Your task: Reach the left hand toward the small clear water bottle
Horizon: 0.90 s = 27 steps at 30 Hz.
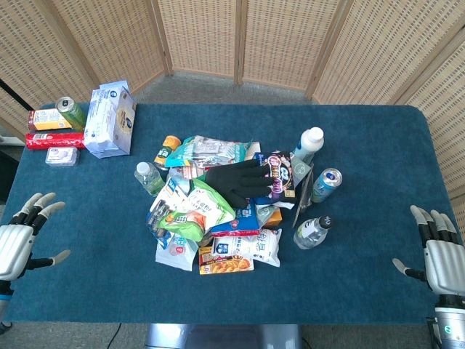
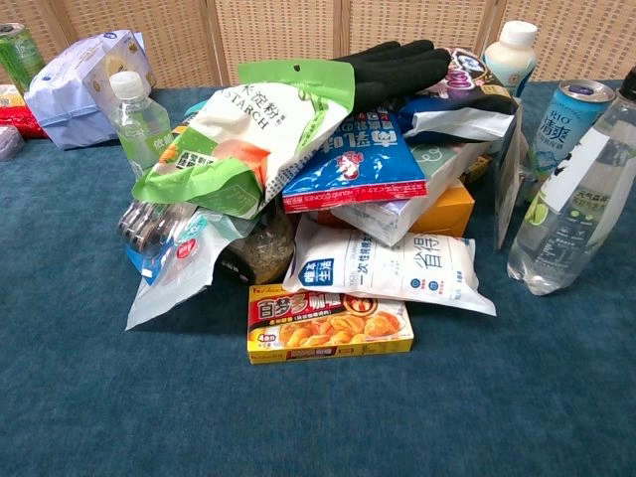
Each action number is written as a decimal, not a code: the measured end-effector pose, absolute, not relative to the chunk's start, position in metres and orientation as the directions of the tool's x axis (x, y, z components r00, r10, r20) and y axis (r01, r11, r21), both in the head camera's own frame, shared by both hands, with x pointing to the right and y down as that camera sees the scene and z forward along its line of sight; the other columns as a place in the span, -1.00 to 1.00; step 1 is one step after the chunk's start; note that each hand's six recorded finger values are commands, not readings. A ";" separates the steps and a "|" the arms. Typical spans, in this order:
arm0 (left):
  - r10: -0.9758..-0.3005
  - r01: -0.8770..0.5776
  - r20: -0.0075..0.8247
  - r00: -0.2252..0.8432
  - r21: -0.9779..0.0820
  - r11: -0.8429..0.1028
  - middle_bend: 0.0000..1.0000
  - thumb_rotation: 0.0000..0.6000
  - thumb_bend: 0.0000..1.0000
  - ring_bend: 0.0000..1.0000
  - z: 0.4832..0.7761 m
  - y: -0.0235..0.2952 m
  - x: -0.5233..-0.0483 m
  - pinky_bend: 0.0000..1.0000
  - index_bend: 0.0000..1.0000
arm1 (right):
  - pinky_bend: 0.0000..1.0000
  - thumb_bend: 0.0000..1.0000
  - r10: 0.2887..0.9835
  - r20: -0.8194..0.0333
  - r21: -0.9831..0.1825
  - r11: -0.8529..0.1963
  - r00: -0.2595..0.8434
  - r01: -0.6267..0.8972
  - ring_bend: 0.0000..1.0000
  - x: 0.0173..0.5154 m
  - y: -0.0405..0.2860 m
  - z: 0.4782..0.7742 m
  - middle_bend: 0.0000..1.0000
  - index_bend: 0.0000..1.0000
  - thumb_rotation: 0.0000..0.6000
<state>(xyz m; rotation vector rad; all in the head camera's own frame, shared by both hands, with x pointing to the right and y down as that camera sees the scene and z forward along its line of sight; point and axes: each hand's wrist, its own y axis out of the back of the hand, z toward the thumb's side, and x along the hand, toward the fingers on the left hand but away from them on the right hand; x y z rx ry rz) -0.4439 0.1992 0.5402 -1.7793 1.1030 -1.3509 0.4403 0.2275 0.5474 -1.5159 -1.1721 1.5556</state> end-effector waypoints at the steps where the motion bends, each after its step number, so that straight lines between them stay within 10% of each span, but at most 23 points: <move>1: -0.896 -0.242 0.428 0.119 -0.863 -0.444 -1.00 1.00 -1.00 -1.00 0.541 0.199 -0.444 -0.54 -0.62 | -1.00 -1.00 0.913 -0.394 -0.916 -0.380 -0.110 0.126 -1.00 0.440 0.227 0.548 -1.00 -1.00 1.00; 13: -0.916 -0.390 0.377 0.140 -0.829 -0.401 -1.00 1.00 -1.00 -1.00 0.569 0.186 -0.439 -0.65 -0.58 | -1.00 -1.00 0.904 -0.415 -0.907 -0.402 -0.106 0.129 -1.00 0.438 0.227 0.556 -1.00 -1.00 1.00; 27: -0.913 -0.604 0.372 0.169 -0.693 -0.394 -1.00 1.00 -1.00 -1.00 0.666 0.125 -0.380 -0.86 -0.78 | -1.00 -1.00 0.907 -0.403 -0.912 -0.386 -0.123 0.138 -1.00 0.444 0.225 0.553 -1.00 -1.00 1.00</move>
